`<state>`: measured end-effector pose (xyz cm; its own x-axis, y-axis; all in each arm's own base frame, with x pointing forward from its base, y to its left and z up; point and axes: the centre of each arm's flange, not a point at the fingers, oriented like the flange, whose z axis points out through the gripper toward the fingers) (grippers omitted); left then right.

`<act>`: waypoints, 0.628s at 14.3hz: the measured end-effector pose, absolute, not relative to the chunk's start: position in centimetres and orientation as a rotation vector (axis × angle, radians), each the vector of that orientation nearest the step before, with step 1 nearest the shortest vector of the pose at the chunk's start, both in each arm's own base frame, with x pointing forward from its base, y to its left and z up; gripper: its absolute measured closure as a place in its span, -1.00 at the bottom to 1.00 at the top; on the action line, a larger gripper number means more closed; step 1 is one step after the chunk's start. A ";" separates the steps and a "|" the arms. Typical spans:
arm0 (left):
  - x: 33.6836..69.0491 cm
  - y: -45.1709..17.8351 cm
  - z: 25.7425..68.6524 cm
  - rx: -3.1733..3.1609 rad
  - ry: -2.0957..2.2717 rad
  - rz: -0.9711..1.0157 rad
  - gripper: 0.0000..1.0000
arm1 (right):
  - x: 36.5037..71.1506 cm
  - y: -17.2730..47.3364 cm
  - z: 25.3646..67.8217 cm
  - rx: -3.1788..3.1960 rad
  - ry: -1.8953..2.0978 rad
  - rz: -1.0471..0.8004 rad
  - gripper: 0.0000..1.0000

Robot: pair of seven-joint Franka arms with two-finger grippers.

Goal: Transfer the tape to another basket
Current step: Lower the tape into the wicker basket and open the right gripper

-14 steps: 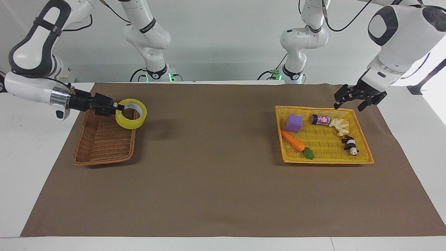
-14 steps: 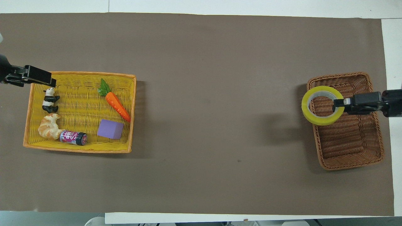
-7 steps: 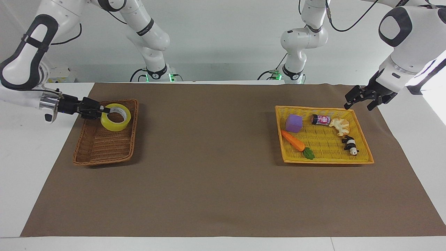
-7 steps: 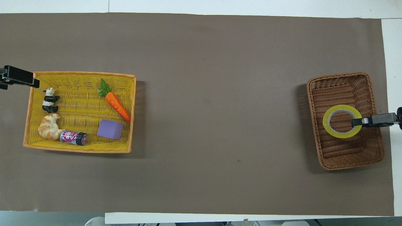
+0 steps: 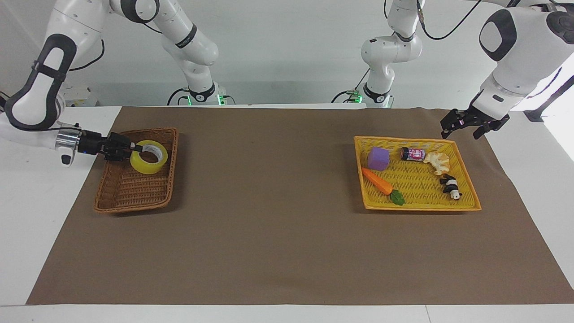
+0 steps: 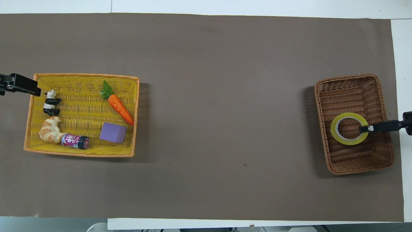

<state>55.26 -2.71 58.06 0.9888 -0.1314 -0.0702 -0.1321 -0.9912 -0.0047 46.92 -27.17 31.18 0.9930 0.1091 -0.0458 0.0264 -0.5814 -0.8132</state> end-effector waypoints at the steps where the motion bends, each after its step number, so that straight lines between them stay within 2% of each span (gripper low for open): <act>1: 55.3 -2.6 58.1 -3.121 0.204 0.108 -1.00 | 46.9 -27.4 31.1 -2.206 -0.109 0.107 -0.07; 7: 55.3 -1.8 58.1 -3.118 0.184 0.108 -1.00 | 47.0 -27.5 31.0 -2.222 -0.126 0.100 -0.08; 9: 55.3 -1.8 58.1 -3.118 0.184 0.108 -1.00 | 47.0 -27.5 31.0 -2.226 -0.131 0.107 -0.17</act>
<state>55.29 -1.79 58.12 0.9907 -0.1168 -0.0702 -0.1179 -0.9929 -0.0126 46.95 -27.52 30.95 0.9908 0.1318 -0.0308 0.0564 -0.6091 -0.7911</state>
